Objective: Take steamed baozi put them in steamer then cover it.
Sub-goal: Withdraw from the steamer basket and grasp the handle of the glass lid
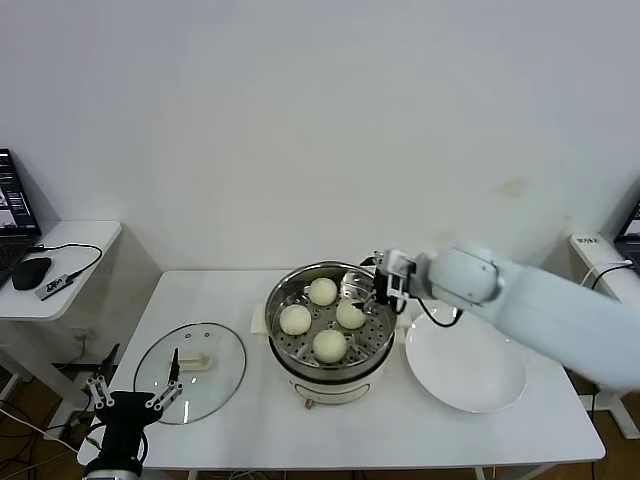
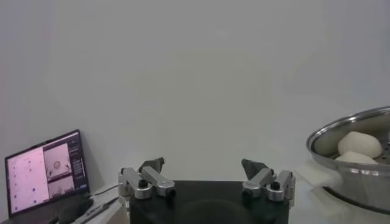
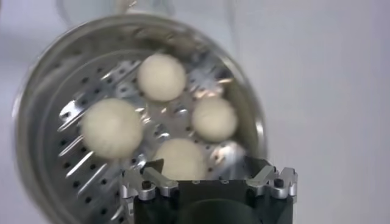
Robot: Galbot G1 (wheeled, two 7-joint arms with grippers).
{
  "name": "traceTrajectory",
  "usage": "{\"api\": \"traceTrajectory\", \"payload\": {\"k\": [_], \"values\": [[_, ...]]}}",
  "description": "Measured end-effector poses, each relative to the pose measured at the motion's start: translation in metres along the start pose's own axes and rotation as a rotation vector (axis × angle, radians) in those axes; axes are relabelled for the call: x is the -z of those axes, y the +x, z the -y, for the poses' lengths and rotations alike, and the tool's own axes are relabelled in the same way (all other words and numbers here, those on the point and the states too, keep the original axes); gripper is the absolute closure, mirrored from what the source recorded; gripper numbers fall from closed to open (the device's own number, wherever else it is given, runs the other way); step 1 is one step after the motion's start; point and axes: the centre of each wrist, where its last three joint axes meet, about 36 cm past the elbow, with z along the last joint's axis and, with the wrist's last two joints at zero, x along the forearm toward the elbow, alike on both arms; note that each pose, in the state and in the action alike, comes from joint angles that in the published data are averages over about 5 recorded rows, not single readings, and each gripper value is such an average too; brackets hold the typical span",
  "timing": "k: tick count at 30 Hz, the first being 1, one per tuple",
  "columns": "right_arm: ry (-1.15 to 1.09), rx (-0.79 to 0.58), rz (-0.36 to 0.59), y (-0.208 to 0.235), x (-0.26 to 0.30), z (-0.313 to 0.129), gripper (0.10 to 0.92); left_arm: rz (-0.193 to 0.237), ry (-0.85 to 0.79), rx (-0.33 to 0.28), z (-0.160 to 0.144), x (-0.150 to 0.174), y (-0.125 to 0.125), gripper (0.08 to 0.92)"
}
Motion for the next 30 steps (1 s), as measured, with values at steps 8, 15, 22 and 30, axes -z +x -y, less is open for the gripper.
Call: {"api": "traceTrajectory", "payload": {"k": [8,15,22,30], "values": [[-0.205,-0.261,0.294,0.005,-0.050,-0.049,0.200,0.018,0.002,0.014,0.006,-0.013,-0.005,0.177],[-0.380,-0.487,0.488,0.017,-0.094,-0.087,0.200,0.005,-0.046,0.017,0.010,-0.031,-0.011,0.177],[-0.552,-0.703,0.542,0.044,-0.143,-0.131,0.200,0.012,-0.264,0.016,0.002,-0.061,-0.021,0.177],[-0.667,-0.889,0.470,0.084,-0.184,-0.182,0.200,0.051,-0.710,-0.067,-0.029,-0.102,-0.032,0.177]]}}
